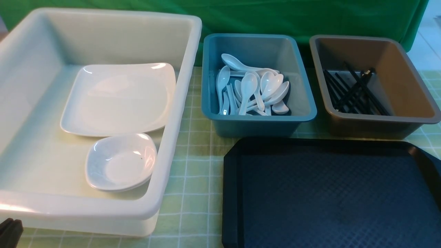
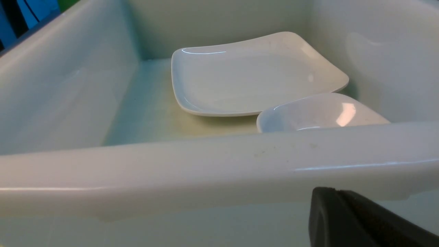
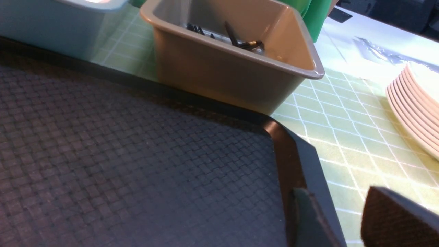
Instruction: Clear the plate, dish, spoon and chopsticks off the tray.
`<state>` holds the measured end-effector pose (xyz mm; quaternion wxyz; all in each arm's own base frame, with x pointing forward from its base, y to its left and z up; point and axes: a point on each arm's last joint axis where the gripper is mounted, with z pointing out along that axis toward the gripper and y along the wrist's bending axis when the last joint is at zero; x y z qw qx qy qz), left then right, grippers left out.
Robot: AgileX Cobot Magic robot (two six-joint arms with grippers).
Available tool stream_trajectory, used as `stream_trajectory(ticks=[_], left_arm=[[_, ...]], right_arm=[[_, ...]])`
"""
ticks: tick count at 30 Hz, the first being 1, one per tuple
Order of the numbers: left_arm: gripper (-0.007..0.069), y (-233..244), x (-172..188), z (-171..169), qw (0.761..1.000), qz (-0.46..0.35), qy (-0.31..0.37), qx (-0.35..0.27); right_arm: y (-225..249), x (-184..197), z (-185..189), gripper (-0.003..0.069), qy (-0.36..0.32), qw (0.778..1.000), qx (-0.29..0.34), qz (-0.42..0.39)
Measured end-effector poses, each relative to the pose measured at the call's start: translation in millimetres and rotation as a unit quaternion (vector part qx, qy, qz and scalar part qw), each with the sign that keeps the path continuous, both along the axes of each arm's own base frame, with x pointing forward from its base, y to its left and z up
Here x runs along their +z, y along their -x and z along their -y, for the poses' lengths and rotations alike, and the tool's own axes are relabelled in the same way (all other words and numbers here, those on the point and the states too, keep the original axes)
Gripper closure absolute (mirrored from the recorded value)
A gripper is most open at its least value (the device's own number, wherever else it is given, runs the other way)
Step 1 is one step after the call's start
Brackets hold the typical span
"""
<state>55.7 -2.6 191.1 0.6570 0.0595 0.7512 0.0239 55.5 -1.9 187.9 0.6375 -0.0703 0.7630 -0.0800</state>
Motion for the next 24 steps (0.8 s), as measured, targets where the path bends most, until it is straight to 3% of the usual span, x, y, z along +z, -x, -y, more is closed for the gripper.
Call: stream_trajectory(ticks=[24], left_arm=[[0.0627, 0.0, 0.0, 0.0, 1.0, 0.0, -0.01, -0.001]], right_arm=[[0.0, 0.0, 0.0, 0.0418, 0.0, 1.0, 0.0, 0.0]])
